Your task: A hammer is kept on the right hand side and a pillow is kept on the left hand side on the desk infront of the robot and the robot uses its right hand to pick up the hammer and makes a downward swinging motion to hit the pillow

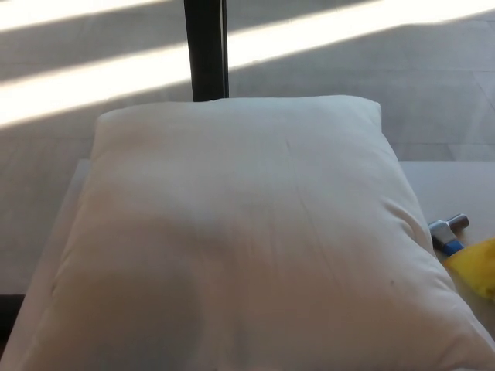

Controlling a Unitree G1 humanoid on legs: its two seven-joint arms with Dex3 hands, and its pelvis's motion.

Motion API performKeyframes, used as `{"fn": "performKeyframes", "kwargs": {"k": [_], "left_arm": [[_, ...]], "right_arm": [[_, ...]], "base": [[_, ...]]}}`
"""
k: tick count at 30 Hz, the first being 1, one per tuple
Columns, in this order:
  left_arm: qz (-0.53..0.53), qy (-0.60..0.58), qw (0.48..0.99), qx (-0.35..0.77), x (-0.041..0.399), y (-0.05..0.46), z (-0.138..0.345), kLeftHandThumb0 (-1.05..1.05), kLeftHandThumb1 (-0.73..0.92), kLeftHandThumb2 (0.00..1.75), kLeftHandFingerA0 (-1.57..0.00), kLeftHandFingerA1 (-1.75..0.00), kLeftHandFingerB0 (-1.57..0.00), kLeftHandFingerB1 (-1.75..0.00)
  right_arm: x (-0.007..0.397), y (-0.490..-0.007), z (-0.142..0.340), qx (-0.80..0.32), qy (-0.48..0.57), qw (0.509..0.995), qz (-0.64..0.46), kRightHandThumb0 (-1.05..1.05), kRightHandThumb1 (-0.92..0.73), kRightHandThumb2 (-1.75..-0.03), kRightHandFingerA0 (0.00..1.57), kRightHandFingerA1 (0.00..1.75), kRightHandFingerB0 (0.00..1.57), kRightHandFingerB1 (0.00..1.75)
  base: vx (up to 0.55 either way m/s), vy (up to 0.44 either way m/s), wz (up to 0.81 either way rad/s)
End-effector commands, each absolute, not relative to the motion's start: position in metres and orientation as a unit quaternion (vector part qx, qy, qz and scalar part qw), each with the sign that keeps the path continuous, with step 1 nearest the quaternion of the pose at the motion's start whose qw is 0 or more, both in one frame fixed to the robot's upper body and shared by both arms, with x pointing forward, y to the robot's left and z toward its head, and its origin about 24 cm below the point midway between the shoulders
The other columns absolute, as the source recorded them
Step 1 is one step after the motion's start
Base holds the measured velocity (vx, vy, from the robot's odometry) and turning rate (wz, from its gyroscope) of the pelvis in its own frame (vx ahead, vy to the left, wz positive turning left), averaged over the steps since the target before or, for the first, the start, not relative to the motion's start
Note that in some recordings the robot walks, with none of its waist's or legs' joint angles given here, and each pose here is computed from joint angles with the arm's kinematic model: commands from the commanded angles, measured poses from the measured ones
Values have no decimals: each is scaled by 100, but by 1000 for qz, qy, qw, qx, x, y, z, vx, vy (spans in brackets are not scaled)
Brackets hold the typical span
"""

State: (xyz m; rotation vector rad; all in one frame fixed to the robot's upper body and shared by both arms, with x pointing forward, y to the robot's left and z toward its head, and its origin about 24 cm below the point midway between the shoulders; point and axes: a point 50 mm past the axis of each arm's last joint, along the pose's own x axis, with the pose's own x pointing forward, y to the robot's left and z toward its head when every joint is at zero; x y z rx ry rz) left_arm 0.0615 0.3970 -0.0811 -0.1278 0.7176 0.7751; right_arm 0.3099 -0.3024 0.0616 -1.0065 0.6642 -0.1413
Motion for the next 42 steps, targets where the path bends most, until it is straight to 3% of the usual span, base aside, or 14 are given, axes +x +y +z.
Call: {"fn": "performKeyframes", "kwargs": {"k": [1, 9, 10, 13, 14, 22, 24, 26, 27, 28, 29, 31, 37, 42], "left_arm": [[383, 315, 867, -58, 60, 407, -72, -55, 65, 60, -70, -52, -60, -49], [380, 318, 867, -60, 61, 408, -71, -55, 64, 60, -68, -51, -58, -48], [379, 320, 867, -54, 61, 408, -71, -55, 66, 60, -70, -50, -60, -48], [381, 324, 865, -43, 61, 409, -70, -54, 66, 60, -73, -51, -63, -49], [384, 324, 863, -46, 61, 410, -70, -53, 66, 60, -73, -51, -64, -49], [380, 318, 867, -46, 62, 411, -68, -53, 67, 60, -70, -51, -60, -48], [382, 320, 866, -47, 63, 411, -68, -54, 66, 60, -70, -50, -61, -48], [385, 318, 865, -50, 63, 412, -67, -54, 65, 60, -71, -50, -61, -48], [387, 316, 865, -52, 64, 412, -67, -54, 65, 60, -71, -51, -61, -48], [386, 314, 866, -50, 65, 413, -66, -54, 66, 60, -71, -51, -61, -49], [385, 315, 866, -47, 65, 413, -66, -55, 65, 60, -74, -51, -62, -48], [387, 317, 864, -51, 66, 413, -66, -55, 65, 60, -72, -50, -60, -47], [388, 310, 866, -57, 68, 412, -66, -55, 64, 60, -71, -51, -60, -48], [380, 310, 870, -53, 71, 413, -65, -57, 65, 60, -70, -50, -58, -47]], "right_arm": [[299, -309, 59, -625, 295, 722, 39, -86, -67, -74, 0, 0, 0, 0], [303, -330, 90, -570, 275, 774, -22, -101, -80, -65, 0, 0, 0, 0], [302, -339, 102, -537, 258, 802, -37, -105, -66, -108, 0, 21, 0, 0], [298, -354, 122, -487, 220, 843, -61, -104, -84, -66, 0, 0, 0, 0], [296, -359, 131, -441, 204, 871, -77, -105, -66, -108, 0, 17, 0, 1], [258, -412, 200, -256, 74, 942, -203, -101, -66, -102, 0, 11, 0, 10], [247, -425, 205, -248, 55, 936, -243, -86, -76, -72, 0, 0, 0, 26], [235, -436, 205, -220, 41, 932, -286, -99, -65, -101, 0, 12, 5, 11], [223, -447, 200, -187, 44, 915, -356, -84, -57, -97, 0, 15, 13, 39], [215, -452, 194, -165, 43, 903, -394, -77, -73, -63, 3, 33, 20, 27], [207, -456, 185, -137, 34, 897, -419, -76, -56, -92, 3, 38, 13, 43], [190, -466, 154, -4, 22, 877, -479, -63, -70, -62, 10, 37, 22, 29], [167, -467, 78, 196, 44, 826, -527, -55, -73, -86, 0, 3, 5, 12], [158, -446, 34, 295, 66, 772, -558, -47, -67, -85, 0, 16, 2, 38]], "base": [[0, 0, 0], [0, 0, 0], [0, 0, 0], [0, 0, 0], [0, 0, 0], [0, 0, 0], [0, 0, 0], [0, 0, 0], [0, 0, 0], [0, 0, 0], [0, 0, 0], [0, 0, 0], [0, 0, 0], [0, 0, 0]]}}
